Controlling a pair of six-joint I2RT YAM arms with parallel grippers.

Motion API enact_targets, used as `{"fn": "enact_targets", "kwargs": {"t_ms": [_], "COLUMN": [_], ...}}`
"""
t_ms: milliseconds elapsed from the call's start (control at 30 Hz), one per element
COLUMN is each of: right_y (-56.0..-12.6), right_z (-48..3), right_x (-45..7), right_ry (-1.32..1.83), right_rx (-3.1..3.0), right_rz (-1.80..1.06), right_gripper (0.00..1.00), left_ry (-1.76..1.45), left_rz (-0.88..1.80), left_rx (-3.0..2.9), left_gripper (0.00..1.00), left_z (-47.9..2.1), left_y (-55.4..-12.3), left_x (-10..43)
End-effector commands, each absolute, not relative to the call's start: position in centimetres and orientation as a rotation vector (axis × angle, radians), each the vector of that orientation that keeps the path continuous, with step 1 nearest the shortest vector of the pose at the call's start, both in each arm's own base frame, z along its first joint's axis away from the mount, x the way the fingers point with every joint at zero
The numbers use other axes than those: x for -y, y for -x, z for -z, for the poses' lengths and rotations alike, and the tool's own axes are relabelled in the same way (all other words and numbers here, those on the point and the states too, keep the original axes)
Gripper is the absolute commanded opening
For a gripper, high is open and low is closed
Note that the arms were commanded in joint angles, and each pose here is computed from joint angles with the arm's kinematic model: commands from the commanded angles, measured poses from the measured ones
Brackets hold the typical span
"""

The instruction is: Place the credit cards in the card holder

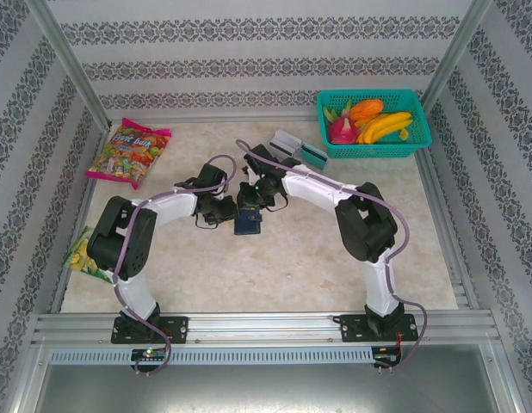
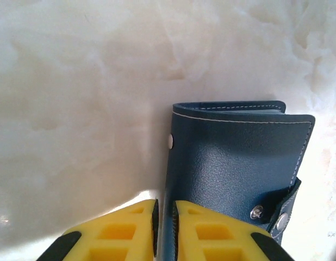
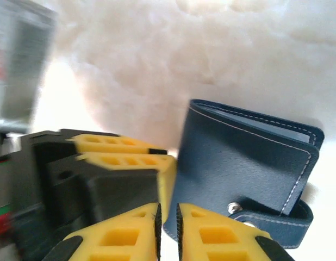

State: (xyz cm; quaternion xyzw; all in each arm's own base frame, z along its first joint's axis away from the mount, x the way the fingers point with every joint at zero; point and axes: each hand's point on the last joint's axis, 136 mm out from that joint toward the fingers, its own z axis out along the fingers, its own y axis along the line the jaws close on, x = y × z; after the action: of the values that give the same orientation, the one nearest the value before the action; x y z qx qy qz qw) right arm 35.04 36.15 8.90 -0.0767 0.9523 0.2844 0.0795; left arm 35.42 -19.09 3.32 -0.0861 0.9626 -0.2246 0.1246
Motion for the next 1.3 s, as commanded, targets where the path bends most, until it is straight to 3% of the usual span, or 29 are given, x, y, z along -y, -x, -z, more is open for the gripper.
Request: {"fn": "enact_targets", "kwargs": {"t_ms": [0,233,467,1267], "right_y": [-35.2,-34.5,-33.0,-34.5], "right_z": [-11.1,-10.2,-7.3,-3.9], "right_x": [-35.7,-33.1,-31.1,-32.8], "right_ry": [0.267,0.208,0.231,0.207], "right_rx": [-2.801,-2.786,-2.859,-2.883], "right_rz": [-0.852,-0.852,-0.793,-0.890], "right_gripper": [0.18,0.18,0.27,0.25], "left_ry": [0.240,0.243,0.225,0.182], "left_rz": [0.627,0.642,0.652,0.667], "left_rx": [-2.800,-2.814,-2.841,-2.844], "left_gripper": [0.19,0.19,0.19,0.19], "left_z": [-4.3,-3.9,-2.7,-2.8], "left_y": [-34.8,-34.3,-34.2,-34.4], "left_x": [18.9,19.4,20.6,22.7]}}
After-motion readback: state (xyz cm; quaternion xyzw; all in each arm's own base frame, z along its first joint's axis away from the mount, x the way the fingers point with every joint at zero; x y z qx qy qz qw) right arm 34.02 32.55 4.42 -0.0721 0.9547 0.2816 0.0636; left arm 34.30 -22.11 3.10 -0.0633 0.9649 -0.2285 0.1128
